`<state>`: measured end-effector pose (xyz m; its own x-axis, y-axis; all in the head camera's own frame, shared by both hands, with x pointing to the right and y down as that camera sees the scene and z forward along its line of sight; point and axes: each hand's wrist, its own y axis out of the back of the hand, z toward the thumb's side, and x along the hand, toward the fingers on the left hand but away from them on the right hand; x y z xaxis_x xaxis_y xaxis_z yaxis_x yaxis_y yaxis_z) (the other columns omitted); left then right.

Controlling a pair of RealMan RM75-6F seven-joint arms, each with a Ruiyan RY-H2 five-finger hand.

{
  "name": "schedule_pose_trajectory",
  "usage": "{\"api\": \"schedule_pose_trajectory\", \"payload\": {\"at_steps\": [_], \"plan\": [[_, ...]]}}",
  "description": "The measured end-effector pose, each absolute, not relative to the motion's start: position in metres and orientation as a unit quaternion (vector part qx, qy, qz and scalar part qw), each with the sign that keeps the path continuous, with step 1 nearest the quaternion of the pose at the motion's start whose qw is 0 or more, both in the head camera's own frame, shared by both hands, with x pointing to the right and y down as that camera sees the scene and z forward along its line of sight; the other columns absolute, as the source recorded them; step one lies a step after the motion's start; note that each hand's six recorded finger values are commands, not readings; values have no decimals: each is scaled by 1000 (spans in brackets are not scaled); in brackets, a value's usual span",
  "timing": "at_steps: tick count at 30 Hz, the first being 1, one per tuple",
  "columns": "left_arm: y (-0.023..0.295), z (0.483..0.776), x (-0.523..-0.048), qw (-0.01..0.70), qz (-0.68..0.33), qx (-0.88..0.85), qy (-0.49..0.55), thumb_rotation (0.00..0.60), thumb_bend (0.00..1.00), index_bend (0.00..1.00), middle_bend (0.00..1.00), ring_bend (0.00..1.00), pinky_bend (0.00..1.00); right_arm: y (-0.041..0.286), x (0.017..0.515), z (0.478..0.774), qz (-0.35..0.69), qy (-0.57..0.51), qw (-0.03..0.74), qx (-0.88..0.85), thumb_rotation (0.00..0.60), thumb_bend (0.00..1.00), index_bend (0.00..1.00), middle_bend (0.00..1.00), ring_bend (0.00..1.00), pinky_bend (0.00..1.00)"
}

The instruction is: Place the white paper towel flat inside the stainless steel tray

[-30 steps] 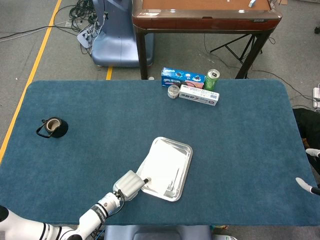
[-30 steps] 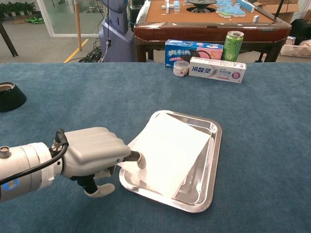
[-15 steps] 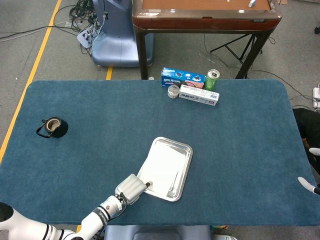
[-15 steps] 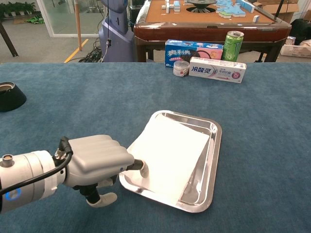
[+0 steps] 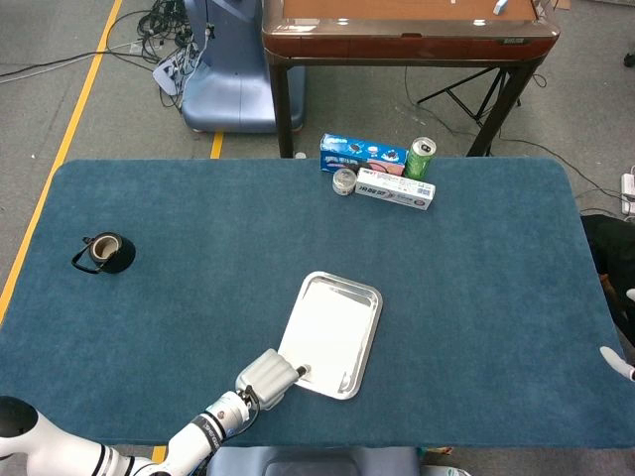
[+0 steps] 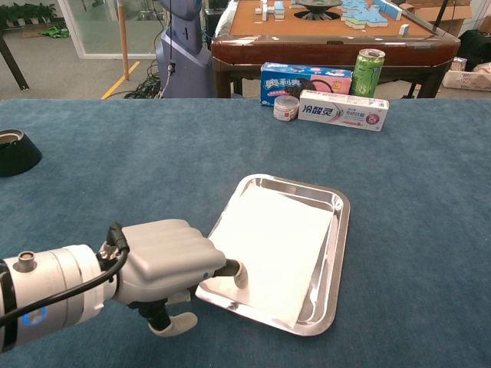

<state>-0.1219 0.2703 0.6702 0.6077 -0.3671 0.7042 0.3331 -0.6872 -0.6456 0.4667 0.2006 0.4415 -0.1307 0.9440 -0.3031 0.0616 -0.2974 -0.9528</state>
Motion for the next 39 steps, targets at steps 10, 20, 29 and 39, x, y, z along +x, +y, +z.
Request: {"api": "schedule_pose_trajectory", "payload": {"at_steps": [10, 20, 29, 39], "plan": [[269, 675, -121, 397, -453, -798, 8, 600, 390, 204, 997, 857, 927, 200, 469, 440, 591, -469, 374, -539, 600, 119, 298, 345, 252, 407], [268, 676, -120, 396, -459, -796, 8, 600, 393, 197, 999, 859, 928, 199, 469, 439, 587, -473, 375, -539, 600, 118, 298, 345, 252, 407], [274, 671, -114, 398, -448, -800, 0, 600, 394, 197, 999, 859, 928, 200, 468, 436, 580, -478, 378, -541, 600, 119, 298, 345, 252, 407], [267, 669, -117, 398, -452, -798, 10, 600, 394, 198, 999, 859, 928, 199, 469, 435, 577, -481, 377, -541, 600, 119, 298, 345, 252, 407]]}}
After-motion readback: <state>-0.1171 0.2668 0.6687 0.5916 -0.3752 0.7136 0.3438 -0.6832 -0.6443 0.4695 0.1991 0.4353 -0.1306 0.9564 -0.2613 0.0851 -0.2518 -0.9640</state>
